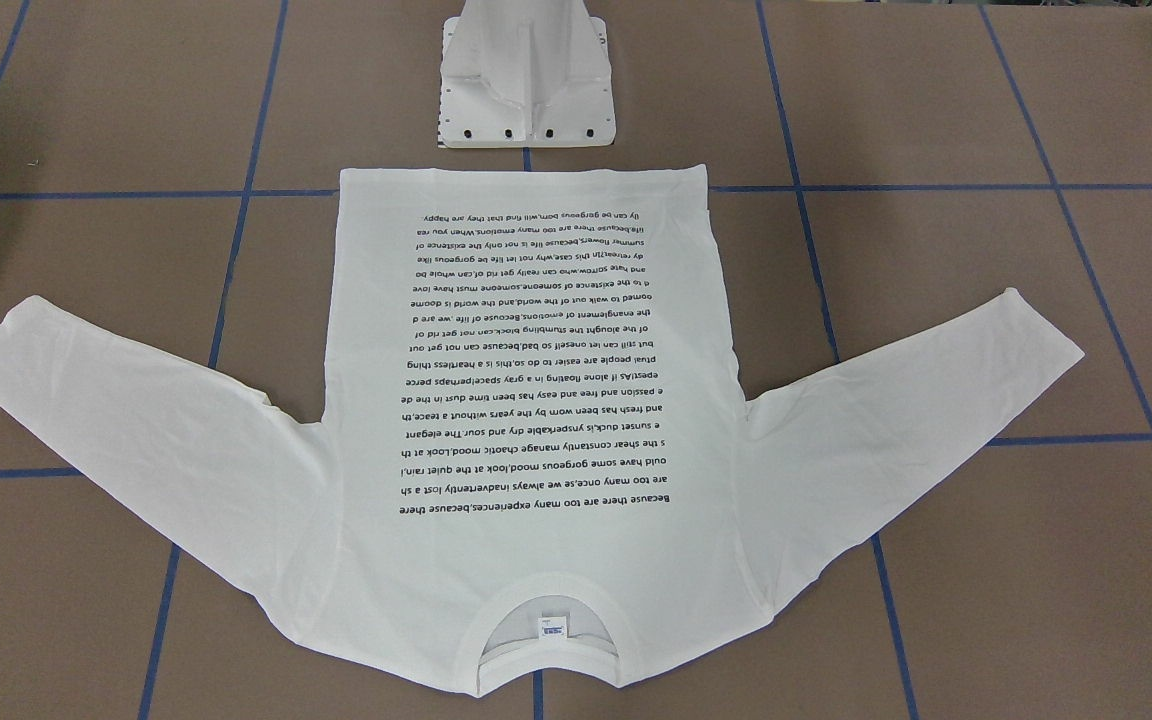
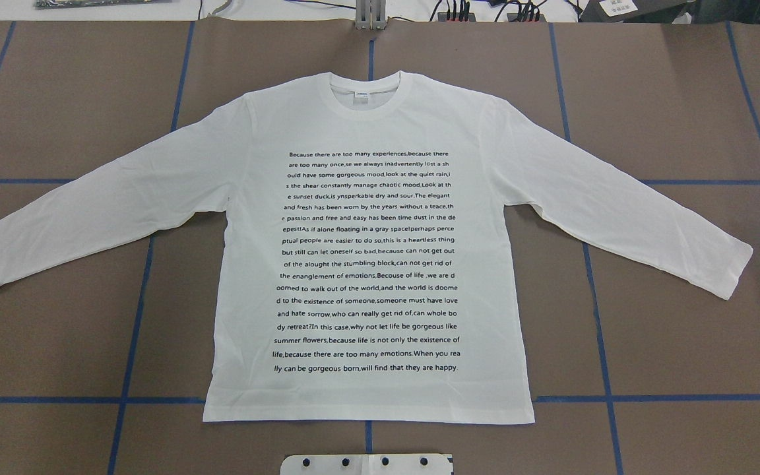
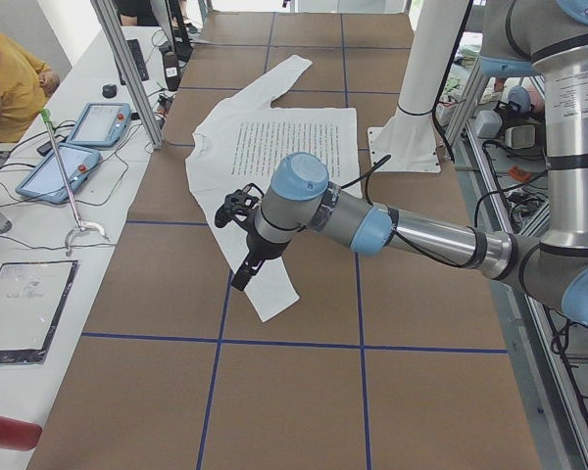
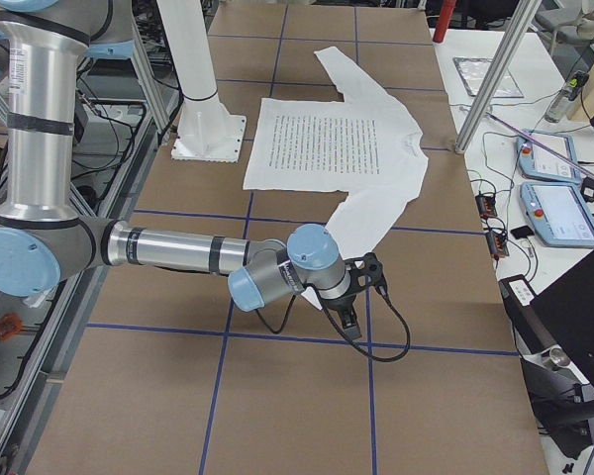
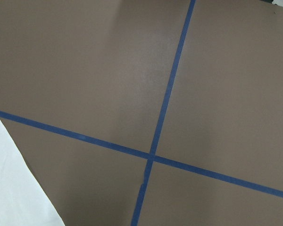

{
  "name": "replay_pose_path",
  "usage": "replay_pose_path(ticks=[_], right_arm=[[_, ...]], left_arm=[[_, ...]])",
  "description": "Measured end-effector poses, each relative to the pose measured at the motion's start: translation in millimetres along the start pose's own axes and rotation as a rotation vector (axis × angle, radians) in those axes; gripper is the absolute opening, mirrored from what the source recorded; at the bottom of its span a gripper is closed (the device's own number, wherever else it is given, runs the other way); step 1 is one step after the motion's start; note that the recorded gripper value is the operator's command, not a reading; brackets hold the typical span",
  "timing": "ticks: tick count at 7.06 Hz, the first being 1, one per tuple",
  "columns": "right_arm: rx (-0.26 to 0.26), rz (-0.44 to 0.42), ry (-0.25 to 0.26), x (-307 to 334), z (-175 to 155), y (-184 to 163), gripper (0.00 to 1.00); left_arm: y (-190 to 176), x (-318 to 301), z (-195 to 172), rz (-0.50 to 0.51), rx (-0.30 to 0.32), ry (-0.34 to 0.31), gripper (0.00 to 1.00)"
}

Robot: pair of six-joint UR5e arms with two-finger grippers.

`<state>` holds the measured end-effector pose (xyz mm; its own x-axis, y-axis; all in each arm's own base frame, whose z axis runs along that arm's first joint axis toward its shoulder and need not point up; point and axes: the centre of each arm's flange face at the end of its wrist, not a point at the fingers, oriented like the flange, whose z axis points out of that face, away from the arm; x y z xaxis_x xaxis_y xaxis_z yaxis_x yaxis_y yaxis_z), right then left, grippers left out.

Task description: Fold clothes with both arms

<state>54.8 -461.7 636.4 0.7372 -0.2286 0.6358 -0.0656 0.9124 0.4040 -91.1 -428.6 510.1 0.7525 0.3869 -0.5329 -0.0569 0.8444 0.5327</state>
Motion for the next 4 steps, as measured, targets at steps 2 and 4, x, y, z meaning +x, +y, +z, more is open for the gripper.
replay_pose_path(ticks=[2,4], right_arm=[[0.026,0.197,-0.036,-42,36,7,1.0],[0.041,0.378,-0.045,-94,81,55,0.94]], left_arm=[[0,3,-1,0.001,0.004,0.021,1.0],[0,6,-2,0.005,0.011,0.041,1.0]])
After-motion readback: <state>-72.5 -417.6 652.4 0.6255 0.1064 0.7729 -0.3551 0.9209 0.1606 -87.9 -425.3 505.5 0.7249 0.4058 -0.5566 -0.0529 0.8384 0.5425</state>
